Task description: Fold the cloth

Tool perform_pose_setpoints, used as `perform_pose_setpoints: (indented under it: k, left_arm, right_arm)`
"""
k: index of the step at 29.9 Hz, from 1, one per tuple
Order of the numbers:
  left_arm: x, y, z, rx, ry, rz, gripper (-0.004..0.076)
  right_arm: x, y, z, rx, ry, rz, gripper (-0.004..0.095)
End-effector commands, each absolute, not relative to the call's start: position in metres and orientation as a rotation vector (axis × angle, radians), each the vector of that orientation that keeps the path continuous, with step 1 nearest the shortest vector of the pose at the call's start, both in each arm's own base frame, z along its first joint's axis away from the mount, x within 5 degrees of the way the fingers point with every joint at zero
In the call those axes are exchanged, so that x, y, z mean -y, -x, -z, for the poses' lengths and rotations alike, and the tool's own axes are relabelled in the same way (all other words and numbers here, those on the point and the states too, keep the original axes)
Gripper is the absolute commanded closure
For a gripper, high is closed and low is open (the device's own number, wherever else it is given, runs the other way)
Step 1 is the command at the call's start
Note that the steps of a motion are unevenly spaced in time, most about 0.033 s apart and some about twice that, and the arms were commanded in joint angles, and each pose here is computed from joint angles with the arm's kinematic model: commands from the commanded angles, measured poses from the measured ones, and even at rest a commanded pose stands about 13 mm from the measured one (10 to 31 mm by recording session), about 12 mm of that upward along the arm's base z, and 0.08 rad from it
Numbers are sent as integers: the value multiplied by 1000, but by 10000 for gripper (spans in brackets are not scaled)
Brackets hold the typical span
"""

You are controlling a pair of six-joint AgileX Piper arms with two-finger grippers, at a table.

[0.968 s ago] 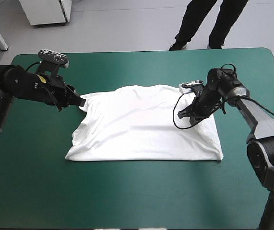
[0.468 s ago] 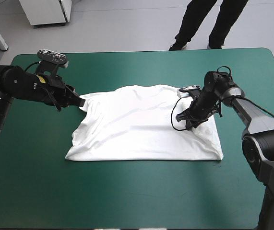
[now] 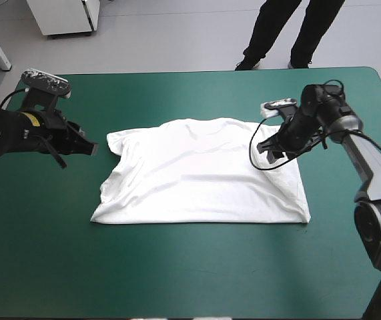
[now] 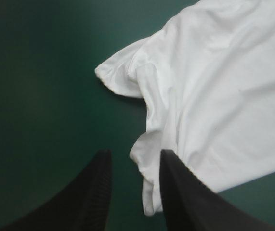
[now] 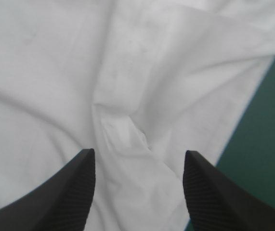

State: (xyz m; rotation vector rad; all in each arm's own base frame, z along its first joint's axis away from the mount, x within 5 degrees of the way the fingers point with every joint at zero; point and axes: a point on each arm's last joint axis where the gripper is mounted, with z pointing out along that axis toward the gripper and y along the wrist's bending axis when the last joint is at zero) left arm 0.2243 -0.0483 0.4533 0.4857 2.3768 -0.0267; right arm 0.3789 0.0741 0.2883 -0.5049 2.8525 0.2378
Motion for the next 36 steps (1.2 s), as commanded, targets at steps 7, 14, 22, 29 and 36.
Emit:
perform_pose_setpoints:
  k: [7,14,22,29,36]
  left_arm:
    - [39,-198,-378,-2633,-505,-23,449]
    - [42,-211,-330,-2732,-530,-29,277]
    - [48,-239,-296,-2800,-551,-22,253]
    - [53,-262,-267,-2866,-587,-26,253]
    - [57,-280,-235,-2941,-611,-27,253]
  right_arm:
    - [-25,-294,-372,-2688,321,-164,377]
    - [-21,-252,-348,-2741,322,-126,377]
    - [-20,-247,-336,-2769,325,-121,377]
    - [-22,-246,-336,-2767,360,-77,377]
    - [-23,-248,-336,-2749,371,-65,377]
